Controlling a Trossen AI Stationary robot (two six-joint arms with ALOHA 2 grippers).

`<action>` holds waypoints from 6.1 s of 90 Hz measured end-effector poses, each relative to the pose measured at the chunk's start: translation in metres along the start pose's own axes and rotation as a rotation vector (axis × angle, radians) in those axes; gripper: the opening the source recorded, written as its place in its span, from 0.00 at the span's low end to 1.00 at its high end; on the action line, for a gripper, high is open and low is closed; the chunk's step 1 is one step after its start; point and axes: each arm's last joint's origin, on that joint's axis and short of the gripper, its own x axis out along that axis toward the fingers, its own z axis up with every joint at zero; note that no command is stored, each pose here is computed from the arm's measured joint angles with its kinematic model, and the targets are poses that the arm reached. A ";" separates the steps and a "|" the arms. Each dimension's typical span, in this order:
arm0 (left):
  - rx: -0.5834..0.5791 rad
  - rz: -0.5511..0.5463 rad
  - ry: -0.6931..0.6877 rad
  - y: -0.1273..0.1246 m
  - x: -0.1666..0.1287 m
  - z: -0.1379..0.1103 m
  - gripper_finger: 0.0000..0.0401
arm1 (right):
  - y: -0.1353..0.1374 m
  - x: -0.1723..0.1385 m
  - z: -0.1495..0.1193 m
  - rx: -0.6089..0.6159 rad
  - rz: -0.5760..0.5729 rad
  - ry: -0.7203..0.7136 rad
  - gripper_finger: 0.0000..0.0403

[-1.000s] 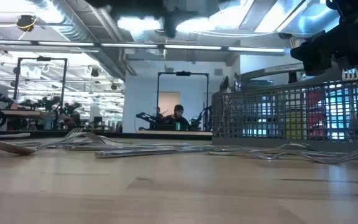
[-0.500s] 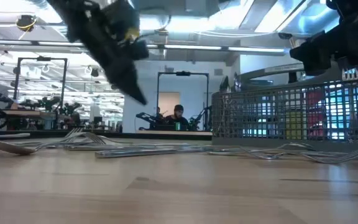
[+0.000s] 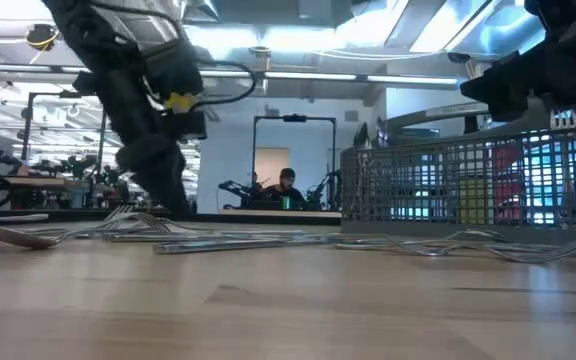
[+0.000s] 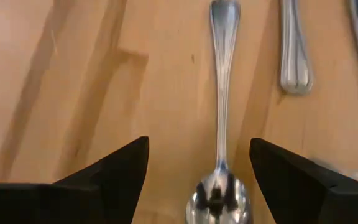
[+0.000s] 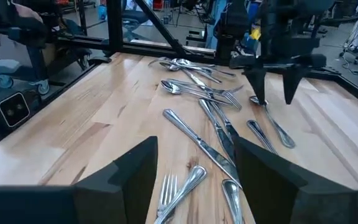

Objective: Sort silverware
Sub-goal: Put the silver spoon into the gray silverware organizer

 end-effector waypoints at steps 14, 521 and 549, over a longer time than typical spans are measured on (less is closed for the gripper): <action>0.002 -0.003 -0.010 -0.002 0.004 -0.008 0.66 | 0.000 0.000 0.000 -0.002 0.000 0.004 0.48; -0.326 0.035 -0.943 -0.016 -0.016 -0.045 0.00 | -0.120 0.194 0.074 -0.044 -0.432 0.741 0.48; -0.236 0.042 -0.936 -0.025 -0.017 -0.045 0.00 | -0.207 0.239 0.034 0.000 -0.516 1.005 0.48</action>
